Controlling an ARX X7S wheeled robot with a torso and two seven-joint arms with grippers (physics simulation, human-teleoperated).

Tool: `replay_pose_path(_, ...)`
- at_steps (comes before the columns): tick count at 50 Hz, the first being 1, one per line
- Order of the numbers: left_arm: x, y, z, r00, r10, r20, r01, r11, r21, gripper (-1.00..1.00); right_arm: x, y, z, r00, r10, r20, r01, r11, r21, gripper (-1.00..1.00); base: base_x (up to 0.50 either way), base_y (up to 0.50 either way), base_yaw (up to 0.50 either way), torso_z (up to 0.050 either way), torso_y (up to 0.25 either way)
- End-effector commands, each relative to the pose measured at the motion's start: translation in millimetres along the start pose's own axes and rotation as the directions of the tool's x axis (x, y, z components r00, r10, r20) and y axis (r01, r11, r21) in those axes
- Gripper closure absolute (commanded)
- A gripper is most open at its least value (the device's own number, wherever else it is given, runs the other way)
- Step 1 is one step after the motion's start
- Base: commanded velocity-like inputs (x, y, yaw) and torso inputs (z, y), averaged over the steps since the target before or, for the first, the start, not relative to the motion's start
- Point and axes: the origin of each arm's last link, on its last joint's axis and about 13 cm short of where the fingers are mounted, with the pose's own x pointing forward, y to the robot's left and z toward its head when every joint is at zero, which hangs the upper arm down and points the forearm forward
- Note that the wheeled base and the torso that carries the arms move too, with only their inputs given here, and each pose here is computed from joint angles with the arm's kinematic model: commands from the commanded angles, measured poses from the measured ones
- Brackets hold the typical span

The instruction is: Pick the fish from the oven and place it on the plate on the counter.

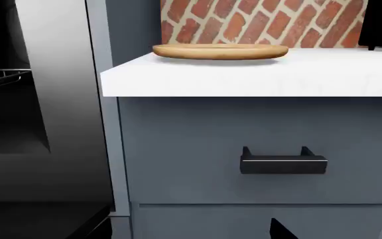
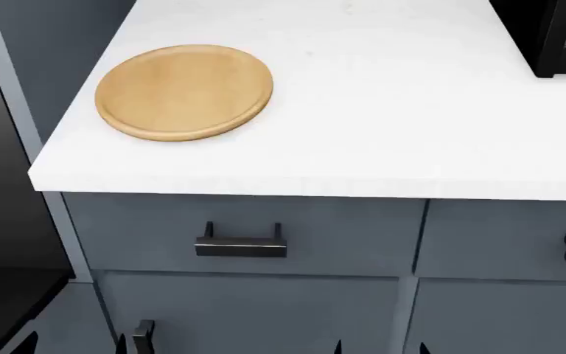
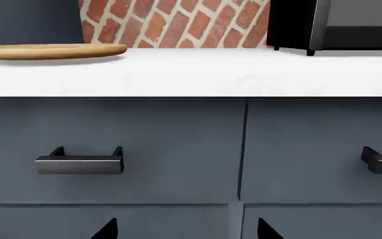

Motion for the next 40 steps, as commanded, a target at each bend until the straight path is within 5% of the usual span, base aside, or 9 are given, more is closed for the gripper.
replay_pose_path(1,0,0.1,0,1.0,0.0,0.003,0.0,1.0,0.0,-1.0,0,0.3,1,1.0,-0.013,-0.013,0.013,1.0,-0.002,-1.0,0.0,0.0,0.0,0.0,0.0)
replay_pose_path(11,-5,1.1,9,0.995,0.018,0.097,-0.017,1.0,-0.006,-1.0,-3,-3.9,7,0.998,-0.06,0.002,0.06,0.998,0.018,-1.0,0.0,0.0,0.0,0.0,0.0)
replay_pose_path(15,-8,-1.4,41,0.984,0.01,0.177,-0.009,1.0,-0.002,-1.0,-8,-6.3,23,0.995,-0.087,0.046,0.085,0.996,0.039,-1.0,0.0,0.0,0.0,0.0,0.0)
replay_pose_path(20,-19,3.4,133,0.943,0.096,0.317,-0.064,0.992,-0.11,-1.0,-31,-9.4,93,0.98,-0.076,0.183,0.079,0.997,-0.006,-1.0,0.0,0.0,0.0,0.0,0.0)
replay_pose_path(23,-27,8.3,192,0.894,0.131,0.429,-0.083,0.988,-0.129,-1.0,-42,-11.0,142,0.971,-0.08,0.226,0.076,0.997,0.029,-1.0,0.0,0.0,0.0,0.0,0.0)
replay_pose_path(26,-31,18.9,225,0.842,0.154,0.516,-0.114,0.988,-0.108,-1.0,-36,-17.5,187,0.934,-0.057,0.353,0.08,0.996,-0.049,-1.0,0.0,0.0,0.0,0.0,0.0)
replay_pose_path(31,-47,15.1,240,0.84,0.158,0.519,-0.096,0.985,-0.144,-1.0,-46,-2.9,225,0.923,-0.031,0.384,0.03,1.0,0.008,-1.0,0.0,0.0,0.0,0.0,0.0)
replay_pose_path(40,-51,9.2,245,0.842,0.123,0.526,-0.07,0.99,-0.12,-1.0,-47,-5.3,236,0.912,-0.025,0.41,0.014,0.999,0.03,-1.0,0.0,0.0,0.0,0.0,0.0)
